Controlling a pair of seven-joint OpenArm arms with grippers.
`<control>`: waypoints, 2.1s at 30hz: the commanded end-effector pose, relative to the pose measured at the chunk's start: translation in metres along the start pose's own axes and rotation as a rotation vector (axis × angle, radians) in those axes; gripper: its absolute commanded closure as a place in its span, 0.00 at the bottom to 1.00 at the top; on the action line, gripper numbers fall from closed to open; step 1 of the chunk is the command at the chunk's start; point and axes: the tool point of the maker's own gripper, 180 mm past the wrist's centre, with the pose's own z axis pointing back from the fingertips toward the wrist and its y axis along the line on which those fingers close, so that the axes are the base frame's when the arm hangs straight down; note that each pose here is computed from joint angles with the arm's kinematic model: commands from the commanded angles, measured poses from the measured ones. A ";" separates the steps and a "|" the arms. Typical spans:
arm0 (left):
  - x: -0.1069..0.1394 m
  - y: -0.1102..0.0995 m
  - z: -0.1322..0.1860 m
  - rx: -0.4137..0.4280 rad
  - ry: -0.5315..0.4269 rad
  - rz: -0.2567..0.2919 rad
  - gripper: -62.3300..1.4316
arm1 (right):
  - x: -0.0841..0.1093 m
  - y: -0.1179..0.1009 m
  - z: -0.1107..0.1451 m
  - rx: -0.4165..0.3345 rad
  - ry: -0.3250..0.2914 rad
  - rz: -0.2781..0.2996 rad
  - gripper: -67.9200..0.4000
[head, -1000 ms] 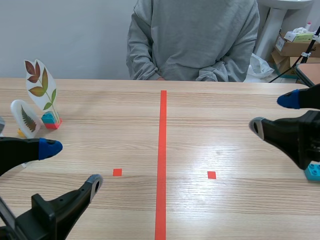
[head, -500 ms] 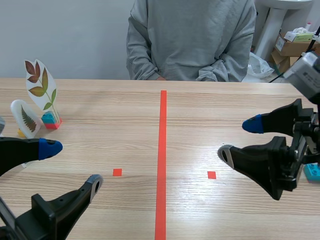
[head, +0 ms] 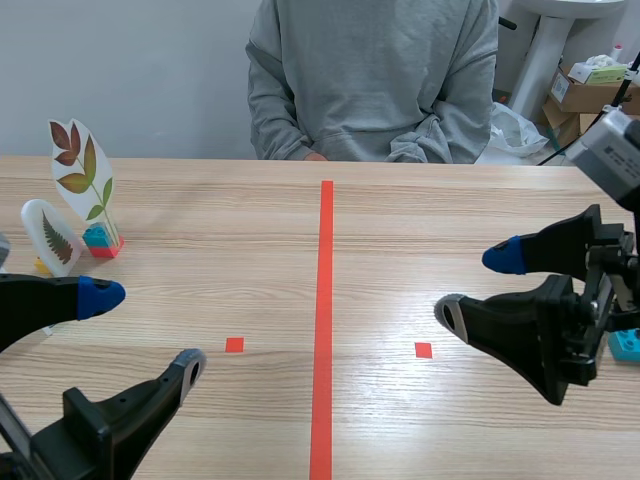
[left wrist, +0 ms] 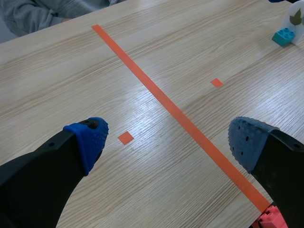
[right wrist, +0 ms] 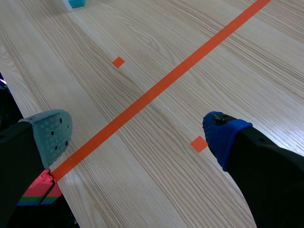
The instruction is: Do the leaf sorting experiment
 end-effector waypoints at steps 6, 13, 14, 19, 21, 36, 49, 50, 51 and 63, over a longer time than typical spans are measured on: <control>0.009 -0.003 0.001 -0.012 -0.036 0.021 0.13 | -0.012 0.009 0.008 0.010 0.014 -0.038 0.17; 0.019 -0.001 0.001 -0.006 -0.087 0.166 0.13 | -0.015 0.003 0.012 -0.016 0.026 -0.030 0.17; 0.019 -0.001 0.001 -0.006 -0.089 0.171 0.13 | -0.014 0.002 0.013 -0.020 0.025 -0.028 0.17; 0.019 -0.001 0.001 -0.006 -0.089 0.171 0.13 | -0.014 0.002 0.014 -0.023 0.024 -0.028 0.17; 0.019 -0.001 0.001 -0.006 -0.088 0.171 0.13 | -0.014 0.002 0.013 -0.023 0.020 -0.031 0.17; 0.018 -0.001 0.001 -0.006 -0.084 0.168 0.13 | -0.013 0.004 0.010 -0.025 0.001 -0.050 0.17; 0.018 -0.001 0.001 -0.006 -0.083 0.168 0.13 | -0.014 0.004 0.010 -0.025 0.004 -0.050 0.17; 0.018 -0.001 0.001 -0.006 -0.083 0.168 0.13 | -0.014 0.004 0.010 -0.025 0.004 -0.050 0.17; 0.018 -0.001 0.001 -0.006 -0.083 0.168 0.13 | -0.014 0.004 0.010 -0.025 0.004 -0.050 0.17; 0.018 -0.001 0.001 -0.006 -0.083 0.168 0.13 | -0.014 0.004 0.010 -0.025 0.004 -0.050 0.17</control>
